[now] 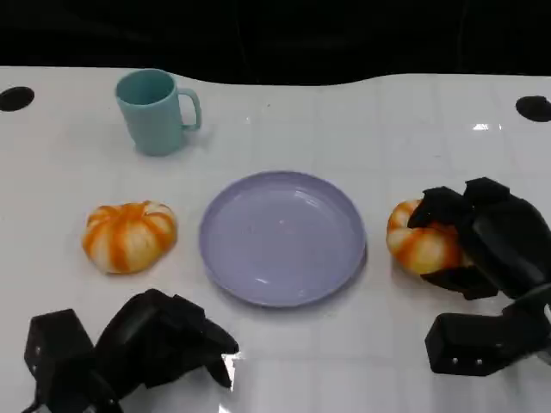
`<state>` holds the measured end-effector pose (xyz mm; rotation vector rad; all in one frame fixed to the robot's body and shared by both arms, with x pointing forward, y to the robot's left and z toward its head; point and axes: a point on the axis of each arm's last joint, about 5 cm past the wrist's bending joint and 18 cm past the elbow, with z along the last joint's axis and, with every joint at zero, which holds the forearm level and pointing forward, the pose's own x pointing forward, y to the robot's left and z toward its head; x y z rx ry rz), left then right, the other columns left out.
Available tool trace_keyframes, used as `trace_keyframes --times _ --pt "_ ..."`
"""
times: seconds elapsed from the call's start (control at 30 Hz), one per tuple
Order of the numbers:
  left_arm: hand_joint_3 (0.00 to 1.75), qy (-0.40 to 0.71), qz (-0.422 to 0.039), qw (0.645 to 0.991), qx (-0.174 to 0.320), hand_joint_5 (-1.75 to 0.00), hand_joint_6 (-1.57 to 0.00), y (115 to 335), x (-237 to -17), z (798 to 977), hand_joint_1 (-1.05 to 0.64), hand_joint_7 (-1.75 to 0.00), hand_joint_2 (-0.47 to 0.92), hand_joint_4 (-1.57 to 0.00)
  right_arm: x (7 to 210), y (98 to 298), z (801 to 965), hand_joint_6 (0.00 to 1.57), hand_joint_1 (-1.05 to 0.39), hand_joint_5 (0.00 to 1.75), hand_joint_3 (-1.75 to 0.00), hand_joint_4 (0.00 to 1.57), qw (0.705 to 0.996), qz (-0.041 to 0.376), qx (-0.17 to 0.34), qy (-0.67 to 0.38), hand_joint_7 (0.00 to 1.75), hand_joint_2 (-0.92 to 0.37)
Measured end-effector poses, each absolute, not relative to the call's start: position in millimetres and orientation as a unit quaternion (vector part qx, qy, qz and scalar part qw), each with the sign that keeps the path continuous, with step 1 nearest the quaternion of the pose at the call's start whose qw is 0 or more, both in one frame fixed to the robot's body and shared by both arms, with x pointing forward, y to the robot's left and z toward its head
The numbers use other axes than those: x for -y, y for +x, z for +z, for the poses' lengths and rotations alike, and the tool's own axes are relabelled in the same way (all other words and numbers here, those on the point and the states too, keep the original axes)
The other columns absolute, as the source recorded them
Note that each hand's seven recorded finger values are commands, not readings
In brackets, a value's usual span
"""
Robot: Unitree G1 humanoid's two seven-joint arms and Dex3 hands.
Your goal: Grasp the bread from the table and place it into the plate.
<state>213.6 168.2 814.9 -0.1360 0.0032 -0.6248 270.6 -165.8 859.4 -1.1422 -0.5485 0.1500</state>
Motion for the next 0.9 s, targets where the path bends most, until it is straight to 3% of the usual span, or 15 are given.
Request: trace_keyframes --times 0.27,0.53,0.9 --pt "0.00 -0.067 -0.307 0.949 0.000 -0.92 -1.57 213.5 -167.8 814.9 -1.05 -0.04 0.85 -1.23 155.9 274.4 871.6 0.72 -0.18 1.75 -1.27 0.96 0.805 0.054 0.313 -0.501 1.75 -0.29" --pt "0.00 -0.067 -0.306 0.950 -0.003 -0.93 -1.56 212.8 -168.0 813.7 -1.05 -0.03 0.85 -1.23 149.2 275.5 880.0 0.74 -0.17 1.75 -1.42 0.99 0.818 0.066 0.329 -0.467 1.75 -0.24" --pt "0.00 -0.071 -0.302 0.951 -0.003 -0.93 -1.57 212.1 -169.7 812.9 -1.05 -0.04 0.85 -1.22 109.0 274.0 905.6 0.79 -0.14 1.75 -1.45 1.02 0.819 0.166 0.364 -0.412 1.74 -0.22"
